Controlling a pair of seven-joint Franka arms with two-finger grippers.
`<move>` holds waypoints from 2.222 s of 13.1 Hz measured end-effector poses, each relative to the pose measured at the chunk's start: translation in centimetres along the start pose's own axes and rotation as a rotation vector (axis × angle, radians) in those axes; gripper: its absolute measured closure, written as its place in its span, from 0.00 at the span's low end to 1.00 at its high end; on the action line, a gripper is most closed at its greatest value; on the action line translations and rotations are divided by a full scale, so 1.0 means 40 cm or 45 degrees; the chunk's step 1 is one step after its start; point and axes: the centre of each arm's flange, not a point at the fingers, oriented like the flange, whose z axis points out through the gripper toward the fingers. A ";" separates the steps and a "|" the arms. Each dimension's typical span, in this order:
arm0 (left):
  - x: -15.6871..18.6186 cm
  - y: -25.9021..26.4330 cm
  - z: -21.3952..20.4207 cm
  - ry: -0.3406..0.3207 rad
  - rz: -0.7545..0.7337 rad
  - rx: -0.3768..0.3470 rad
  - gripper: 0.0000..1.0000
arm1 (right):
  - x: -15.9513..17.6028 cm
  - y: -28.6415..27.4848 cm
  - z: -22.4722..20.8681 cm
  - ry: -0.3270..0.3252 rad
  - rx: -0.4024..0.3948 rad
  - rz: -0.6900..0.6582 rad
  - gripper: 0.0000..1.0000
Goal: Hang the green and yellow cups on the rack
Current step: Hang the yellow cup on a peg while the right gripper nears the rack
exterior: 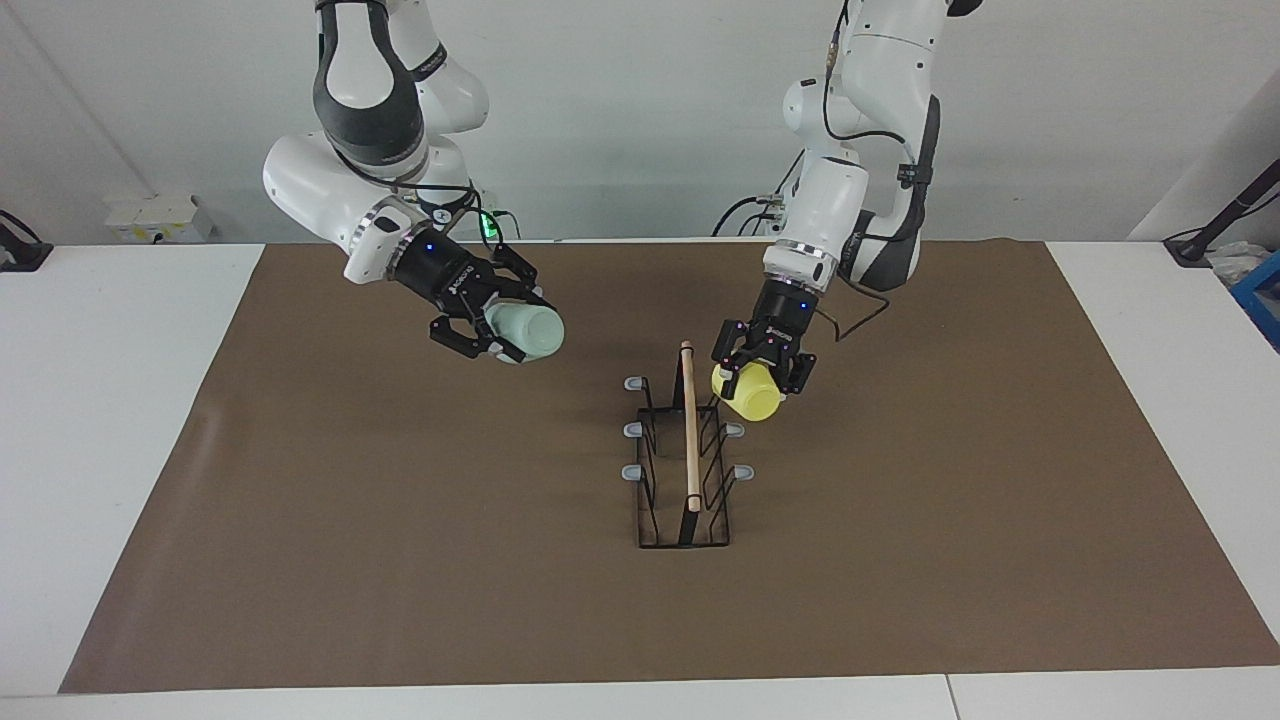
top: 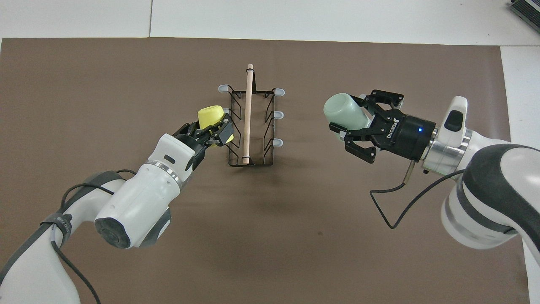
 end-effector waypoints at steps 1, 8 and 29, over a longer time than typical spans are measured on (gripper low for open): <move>-0.006 -0.003 0.003 -0.008 -0.002 0.003 0.33 | -0.023 -0.008 0.008 0.033 -0.006 0.004 0.31; -0.050 -0.011 -0.017 -0.035 -0.004 0.013 0.33 | -0.093 -0.115 0.101 0.173 -0.022 0.083 0.31; 0.236 0.139 -0.065 -0.467 0.161 0.654 0.00 | -0.209 -0.205 0.264 0.298 -0.134 0.157 0.31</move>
